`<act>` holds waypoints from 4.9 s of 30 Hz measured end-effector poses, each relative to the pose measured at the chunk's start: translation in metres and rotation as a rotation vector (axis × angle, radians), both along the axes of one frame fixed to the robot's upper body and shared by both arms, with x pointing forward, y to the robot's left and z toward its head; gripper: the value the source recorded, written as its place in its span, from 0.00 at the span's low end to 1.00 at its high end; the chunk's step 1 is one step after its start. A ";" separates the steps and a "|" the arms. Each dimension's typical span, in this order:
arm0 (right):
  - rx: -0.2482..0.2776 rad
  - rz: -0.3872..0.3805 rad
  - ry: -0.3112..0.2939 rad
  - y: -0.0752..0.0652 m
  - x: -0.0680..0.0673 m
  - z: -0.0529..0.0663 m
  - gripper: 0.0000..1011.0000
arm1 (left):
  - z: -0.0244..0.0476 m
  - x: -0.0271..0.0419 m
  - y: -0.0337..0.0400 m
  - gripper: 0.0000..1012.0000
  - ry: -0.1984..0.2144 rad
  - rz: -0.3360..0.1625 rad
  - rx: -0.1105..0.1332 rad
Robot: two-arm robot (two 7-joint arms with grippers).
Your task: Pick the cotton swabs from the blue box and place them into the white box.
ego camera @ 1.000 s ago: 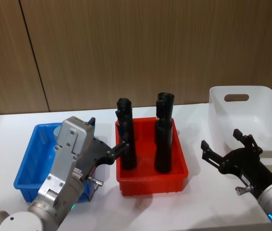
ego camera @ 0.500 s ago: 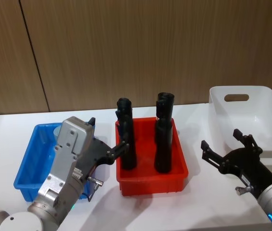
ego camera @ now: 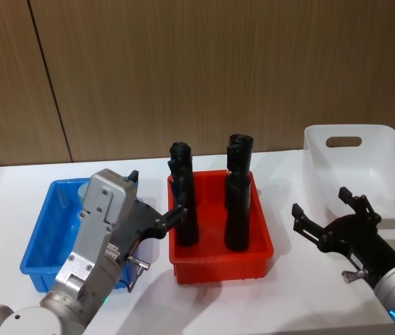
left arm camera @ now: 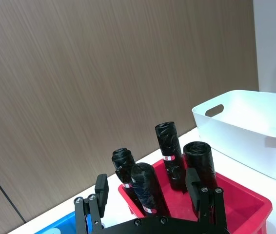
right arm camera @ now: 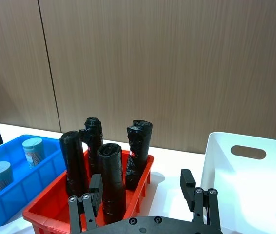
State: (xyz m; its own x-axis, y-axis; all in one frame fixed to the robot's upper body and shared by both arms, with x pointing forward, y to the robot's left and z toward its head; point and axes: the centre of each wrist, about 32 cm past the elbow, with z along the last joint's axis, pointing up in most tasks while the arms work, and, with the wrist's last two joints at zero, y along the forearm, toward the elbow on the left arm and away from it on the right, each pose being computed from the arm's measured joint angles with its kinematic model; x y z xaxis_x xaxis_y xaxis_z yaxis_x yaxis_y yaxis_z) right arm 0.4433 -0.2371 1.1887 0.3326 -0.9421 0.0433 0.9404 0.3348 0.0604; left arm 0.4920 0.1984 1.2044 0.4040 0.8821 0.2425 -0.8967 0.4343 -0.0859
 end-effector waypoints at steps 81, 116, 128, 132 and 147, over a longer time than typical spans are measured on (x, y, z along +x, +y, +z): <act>0.000 0.000 0.000 0.000 0.000 0.000 0.99 | -0.0201 0.0590 0.0726 0.99 0.375 0.265 -0.090; 0.000 0.000 0.000 0.000 0.000 0.000 0.99 | -0.0405 0.0777 0.0830 0.95 0.467 0.175 -0.093; 0.000 0.000 0.000 0.000 0.000 0.000 0.99 | -0.0411 0.0769 0.0845 0.66 0.480 0.191 -0.088; 0.000 0.000 0.000 0.000 0.000 0.000 0.99 | -0.0408 0.0758 0.0852 0.66 0.480 0.200 -0.086; 0.000 0.000 0.000 0.000 0.000 0.000 0.99 | -0.0229 0.0689 0.0820 0.66 0.391 0.196 -0.056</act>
